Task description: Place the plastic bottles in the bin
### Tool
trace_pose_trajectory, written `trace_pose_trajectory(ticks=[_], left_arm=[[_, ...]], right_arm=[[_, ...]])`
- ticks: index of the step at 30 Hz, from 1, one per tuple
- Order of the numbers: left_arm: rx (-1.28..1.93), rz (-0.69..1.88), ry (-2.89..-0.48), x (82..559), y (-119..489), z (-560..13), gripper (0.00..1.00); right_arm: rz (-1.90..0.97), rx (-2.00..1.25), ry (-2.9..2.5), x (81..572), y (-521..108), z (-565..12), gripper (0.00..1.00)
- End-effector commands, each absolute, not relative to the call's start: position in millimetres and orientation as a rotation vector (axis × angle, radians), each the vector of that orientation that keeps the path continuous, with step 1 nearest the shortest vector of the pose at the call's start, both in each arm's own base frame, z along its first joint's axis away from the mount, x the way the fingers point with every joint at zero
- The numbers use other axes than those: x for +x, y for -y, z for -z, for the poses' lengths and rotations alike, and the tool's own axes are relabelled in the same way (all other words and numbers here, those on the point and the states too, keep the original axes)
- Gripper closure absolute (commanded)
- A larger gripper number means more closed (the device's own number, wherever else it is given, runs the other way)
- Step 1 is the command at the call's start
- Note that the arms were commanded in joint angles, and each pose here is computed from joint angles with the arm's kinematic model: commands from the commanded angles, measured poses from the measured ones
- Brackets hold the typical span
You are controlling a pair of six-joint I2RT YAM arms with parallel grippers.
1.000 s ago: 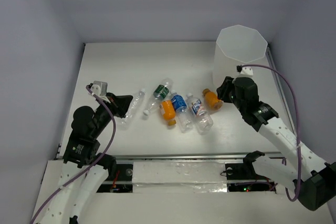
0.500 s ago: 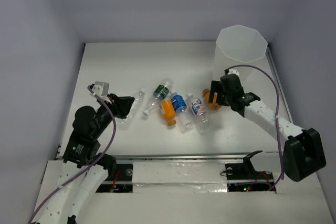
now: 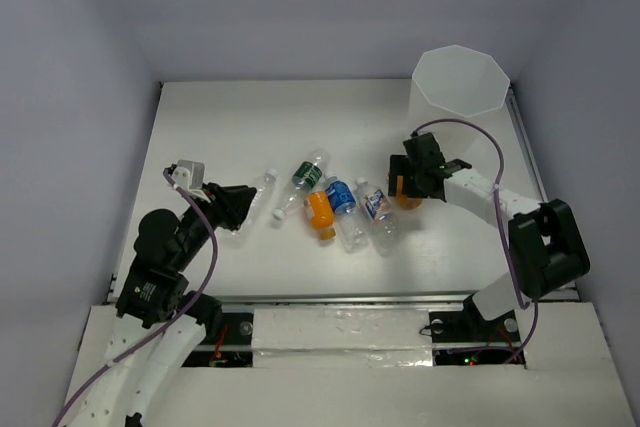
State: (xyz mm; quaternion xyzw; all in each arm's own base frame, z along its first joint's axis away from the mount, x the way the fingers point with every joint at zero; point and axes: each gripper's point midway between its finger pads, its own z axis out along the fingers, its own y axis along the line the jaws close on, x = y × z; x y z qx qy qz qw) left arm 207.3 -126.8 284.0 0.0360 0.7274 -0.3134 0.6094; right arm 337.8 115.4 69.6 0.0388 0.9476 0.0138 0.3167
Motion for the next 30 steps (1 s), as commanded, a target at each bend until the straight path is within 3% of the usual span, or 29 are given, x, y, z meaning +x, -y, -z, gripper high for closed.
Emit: trace_pose_trajectory(ticks=[1, 4, 14, 18, 25, 30], left_arm=[[0.083, 0.72, -1.621, 205.2, 124.1, -302.5, 0.79], [0.086, 0.72, -1.62, 205.0, 124.2, -302.4, 0.79], [0.078, 0.713, -1.622, 206.7, 123.2, -301.8, 0.78], [0.072, 0.708, -1.627, 208.5, 122.8, -300.9, 0.76], [0.058, 0.699, -1.652, 213.8, 123.1, -295.2, 0.72], [0.023, 0.668, -1.707, 224.9, 120.7, -282.6, 0.64]], right_arm=[[-0.039, 0.06, -2.483, 349.8, -118.5, -80.9, 0.07], [-0.022, 0.047, -2.499, 350.0, -117.7, -78.2, 0.1], [-0.041, 0.051, -2.499, 346.9, -119.0, -75.8, 0.44], [-0.074, 0.089, -2.396, 344.1, -120.5, -106.5, 0.45], [-0.181, 0.107, -2.151, 320.9, -126.5, -208.4, 0.45], [-0.544, -0.053, -1.95, 290.6, -166.4, -302.8, 0.46]])
